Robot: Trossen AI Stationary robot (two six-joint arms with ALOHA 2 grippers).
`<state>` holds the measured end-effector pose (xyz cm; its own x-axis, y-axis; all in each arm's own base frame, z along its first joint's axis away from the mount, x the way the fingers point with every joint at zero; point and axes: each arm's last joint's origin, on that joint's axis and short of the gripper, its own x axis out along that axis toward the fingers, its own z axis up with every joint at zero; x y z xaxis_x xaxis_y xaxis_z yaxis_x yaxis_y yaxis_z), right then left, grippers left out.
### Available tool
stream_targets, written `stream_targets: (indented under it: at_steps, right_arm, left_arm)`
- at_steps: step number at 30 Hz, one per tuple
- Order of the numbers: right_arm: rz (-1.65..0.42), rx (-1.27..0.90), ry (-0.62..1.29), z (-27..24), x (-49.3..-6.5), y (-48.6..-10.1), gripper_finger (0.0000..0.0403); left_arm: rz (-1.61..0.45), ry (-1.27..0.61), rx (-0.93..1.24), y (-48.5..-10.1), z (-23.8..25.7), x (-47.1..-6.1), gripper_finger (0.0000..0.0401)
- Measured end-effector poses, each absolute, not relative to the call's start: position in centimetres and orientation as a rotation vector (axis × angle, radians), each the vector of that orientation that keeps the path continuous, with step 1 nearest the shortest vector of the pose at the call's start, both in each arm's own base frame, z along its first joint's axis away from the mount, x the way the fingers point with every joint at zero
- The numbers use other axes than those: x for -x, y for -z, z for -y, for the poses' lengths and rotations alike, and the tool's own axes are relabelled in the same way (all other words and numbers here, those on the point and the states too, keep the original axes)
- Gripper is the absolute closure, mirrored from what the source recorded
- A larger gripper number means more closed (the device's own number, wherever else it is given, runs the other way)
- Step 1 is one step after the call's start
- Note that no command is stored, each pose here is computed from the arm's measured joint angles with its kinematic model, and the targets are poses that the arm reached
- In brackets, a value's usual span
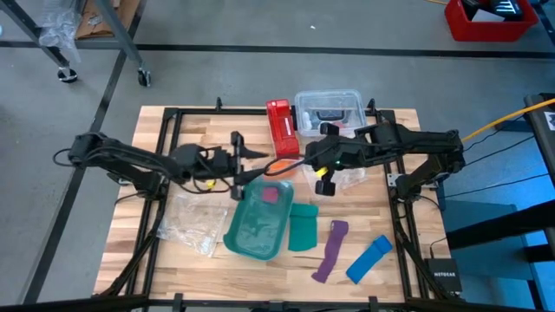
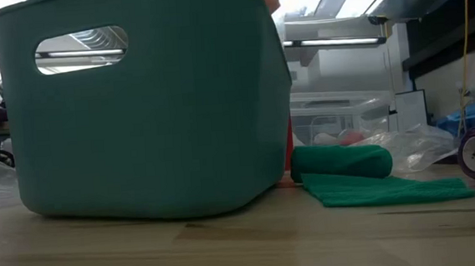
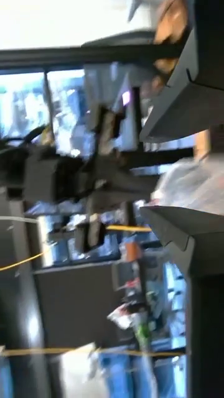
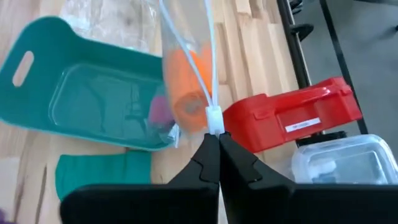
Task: Roll bandage
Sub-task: Close the transparent zip bag
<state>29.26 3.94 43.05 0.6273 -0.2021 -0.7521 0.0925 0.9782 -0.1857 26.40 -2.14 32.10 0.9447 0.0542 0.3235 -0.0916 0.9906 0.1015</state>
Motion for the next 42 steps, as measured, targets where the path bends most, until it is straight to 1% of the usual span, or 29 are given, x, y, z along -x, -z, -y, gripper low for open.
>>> stream_targets:
  at_steps: [2, 7, 11, 14, 17, 20, 28, 32, 39, 42]
  right_arm:
    - [-0.889, 0.148, 0.164, -3.9, -29.1, -43.1, 0.0402]
    - [-0.957, 0.165, 0.165, -3.8, -28.6, -42.7, 0.0402]
    - [-1.047, 0.187, 0.166, -3.7, -27.9, -42.2, 0.0403]
    - [-1.139, 0.212, 0.169, -3.6, -27.1, -41.8, 0.0403]
    - [-1.185, 0.234, 0.183, -3.5, -26.7, -41.6, 0.0403]
    - [-1.181, 0.232, 0.138, -3.5, -26.6, -41.9, 0.0403]
    - [-1.179, 0.237, 0.141, -3.5, -26.4, -42.0, 0.0403]
    - [-1.179, 0.237, 0.142, -3.5, -26.4, -42.0, 0.0403]
    - [-1.18, 0.237, 0.142, -3.5, -26.4, -42.0, 0.0403]
    - [-1.18, 0.236, 0.142, -3.5, -26.4, -42.0, 0.0403]
  left_arm:
    - [0.356, -0.091, -0.115, -32.7, 1.9, -27.7, 0.0233]
    - [0.343, -0.071, -0.131, -33.7, 1.8, -31.5, 0.0233]
    - [0.256, -0.063, -0.198, -34.3, 2.1, -34.4, 0.0233]
    - [0.181, -0.058, -0.229, -33.8, 2.2, -36.4, 0.0233]
    - [0.186, -0.068, -0.229, -33.9, 2.1, -37.8, 0.0233]
    - [0.192, -0.082, -0.218, -34.0, 1.5, -38.9, 0.0233]
    - [0.145, -0.111, -0.137, -31.9, 0.0, -41.5, 0.0233]
    - [0.099, -0.109, -0.109, -30.8, -0.2, -41.9, 0.0233]
    - [0.094, -0.113, -0.111, -30.8, -0.4, -41.9, 0.0234]
    - [0.085, -0.121, -0.109, -30.7, -0.7, -41.9, 0.0248]
